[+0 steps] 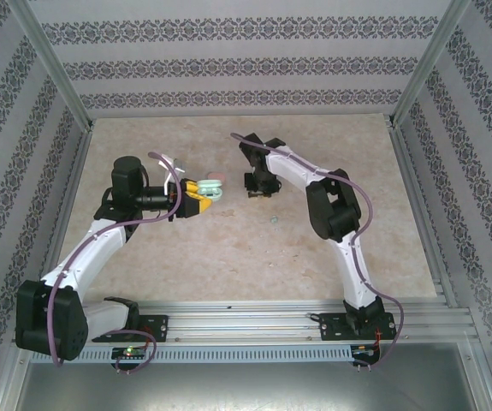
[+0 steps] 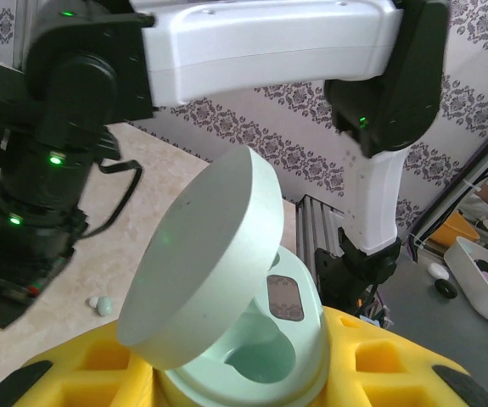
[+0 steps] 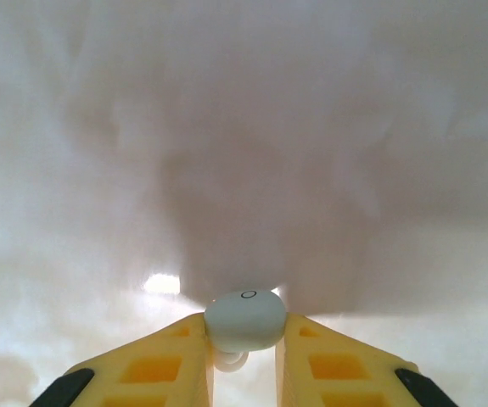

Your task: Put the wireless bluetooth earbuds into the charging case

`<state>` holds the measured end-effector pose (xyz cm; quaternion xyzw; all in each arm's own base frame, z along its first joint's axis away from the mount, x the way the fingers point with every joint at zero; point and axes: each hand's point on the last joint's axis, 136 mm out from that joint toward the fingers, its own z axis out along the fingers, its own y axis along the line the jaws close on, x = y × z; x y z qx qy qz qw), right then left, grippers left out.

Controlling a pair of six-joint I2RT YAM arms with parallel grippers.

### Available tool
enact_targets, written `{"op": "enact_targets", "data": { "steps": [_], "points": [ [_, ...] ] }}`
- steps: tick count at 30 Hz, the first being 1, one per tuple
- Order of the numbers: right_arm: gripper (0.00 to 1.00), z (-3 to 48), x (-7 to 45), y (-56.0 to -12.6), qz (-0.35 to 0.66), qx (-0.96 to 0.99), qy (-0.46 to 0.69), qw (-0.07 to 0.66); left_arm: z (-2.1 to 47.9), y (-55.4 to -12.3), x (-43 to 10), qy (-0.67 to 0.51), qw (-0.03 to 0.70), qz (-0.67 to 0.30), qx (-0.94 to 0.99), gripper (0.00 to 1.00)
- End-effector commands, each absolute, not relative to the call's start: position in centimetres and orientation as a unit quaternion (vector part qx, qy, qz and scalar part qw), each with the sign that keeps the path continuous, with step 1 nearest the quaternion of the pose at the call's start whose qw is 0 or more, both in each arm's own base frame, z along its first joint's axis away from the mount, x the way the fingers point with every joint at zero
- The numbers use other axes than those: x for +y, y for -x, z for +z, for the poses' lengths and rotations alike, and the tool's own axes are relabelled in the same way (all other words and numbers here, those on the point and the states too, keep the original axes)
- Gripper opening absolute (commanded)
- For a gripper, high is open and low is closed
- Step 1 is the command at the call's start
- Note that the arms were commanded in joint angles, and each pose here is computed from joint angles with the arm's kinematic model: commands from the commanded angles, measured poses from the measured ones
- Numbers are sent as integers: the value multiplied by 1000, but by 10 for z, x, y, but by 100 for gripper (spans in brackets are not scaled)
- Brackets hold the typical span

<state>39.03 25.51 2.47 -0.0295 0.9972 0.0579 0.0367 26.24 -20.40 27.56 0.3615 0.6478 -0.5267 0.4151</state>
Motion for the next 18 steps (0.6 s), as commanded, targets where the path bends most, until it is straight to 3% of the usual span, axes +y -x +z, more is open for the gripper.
{"op": "enact_targets", "data": {
  "steps": [1, 9, 18],
  "points": [
    [22, 30, 269, -352, 69, 995, 75, 20, 280, -258, -200, -368, 427, -523, 639, 14],
    [25, 13, 272, -295, 61, 993, 94, -31, 281, -258, -201, -369, 430, -523, 637, 14],
    [40, 34, 274, -297, 58, 994, 84, -27, 282, -256, -200, -369, 431, -522, 637, 14]
  ]
}}
